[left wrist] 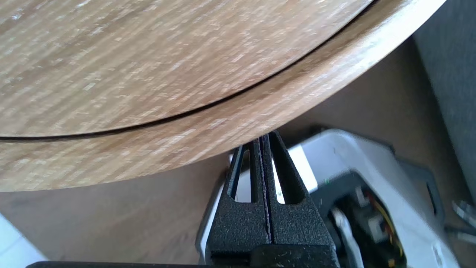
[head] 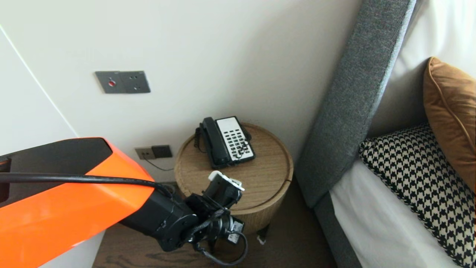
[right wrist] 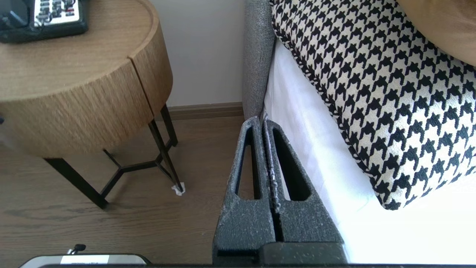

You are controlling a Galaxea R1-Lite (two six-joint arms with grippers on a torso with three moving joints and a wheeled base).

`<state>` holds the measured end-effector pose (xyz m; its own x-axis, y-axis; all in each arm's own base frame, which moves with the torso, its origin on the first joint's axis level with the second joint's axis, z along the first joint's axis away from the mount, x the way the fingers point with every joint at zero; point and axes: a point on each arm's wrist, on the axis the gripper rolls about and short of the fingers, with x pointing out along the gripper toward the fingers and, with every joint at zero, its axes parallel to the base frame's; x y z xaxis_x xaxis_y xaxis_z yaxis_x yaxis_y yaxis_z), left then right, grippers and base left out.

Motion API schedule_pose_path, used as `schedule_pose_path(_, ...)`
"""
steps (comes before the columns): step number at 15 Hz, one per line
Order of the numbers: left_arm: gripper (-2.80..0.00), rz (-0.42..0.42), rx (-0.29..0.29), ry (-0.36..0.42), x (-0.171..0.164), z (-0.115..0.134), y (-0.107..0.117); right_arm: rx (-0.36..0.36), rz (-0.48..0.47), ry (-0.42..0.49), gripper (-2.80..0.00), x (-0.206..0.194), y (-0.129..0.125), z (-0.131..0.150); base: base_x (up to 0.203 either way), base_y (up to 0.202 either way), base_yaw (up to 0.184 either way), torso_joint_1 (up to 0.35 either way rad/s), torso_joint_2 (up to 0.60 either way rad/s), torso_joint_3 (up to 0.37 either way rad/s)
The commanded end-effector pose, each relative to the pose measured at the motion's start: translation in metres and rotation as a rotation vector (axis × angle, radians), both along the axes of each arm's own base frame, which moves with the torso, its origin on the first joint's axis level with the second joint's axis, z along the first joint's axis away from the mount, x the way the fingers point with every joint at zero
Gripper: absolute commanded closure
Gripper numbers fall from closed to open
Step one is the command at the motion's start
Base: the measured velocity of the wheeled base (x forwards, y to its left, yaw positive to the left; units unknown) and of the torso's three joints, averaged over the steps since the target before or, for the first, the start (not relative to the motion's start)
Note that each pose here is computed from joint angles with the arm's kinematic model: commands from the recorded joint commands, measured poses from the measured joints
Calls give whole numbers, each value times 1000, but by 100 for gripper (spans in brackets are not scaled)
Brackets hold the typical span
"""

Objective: Close the nightstand drawer

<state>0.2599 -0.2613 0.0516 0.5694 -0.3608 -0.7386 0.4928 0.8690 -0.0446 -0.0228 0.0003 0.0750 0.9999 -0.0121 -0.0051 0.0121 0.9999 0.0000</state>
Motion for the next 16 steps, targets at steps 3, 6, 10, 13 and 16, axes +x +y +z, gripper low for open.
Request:
schedule_pose_path(3, 0, 0, 1, 2, -4, 2, 4, 0, 0, -1, 0, 0, 0, 0, 0, 0, 0, 0, 0, 0)
schedule_pose_path(6, 0, -7, 13, 13, -12, 1, 8, 0, 0, -1, 0, 0, 0, 0, 0, 0, 0, 0, 0, 0)
schedule_pose_path(10, 0, -29, 14, 14, -21, 0, 7, 0, 0, -1, 0, 0, 0, 0, 0, 0, 0, 0, 0, 0)
schedule_pose_path(13, 0, -47, 9, 8, -34, 8, 12, 0, 0, -1, 0, 0, 0, 0, 0, 0, 0, 0, 0, 0)
schedule_pose_path(16, 0, -63, 13, 13, -55, 18, 29, 0, 0, -1, 0, 0, 0, 0, 0, 0, 0, 0, 0, 0)
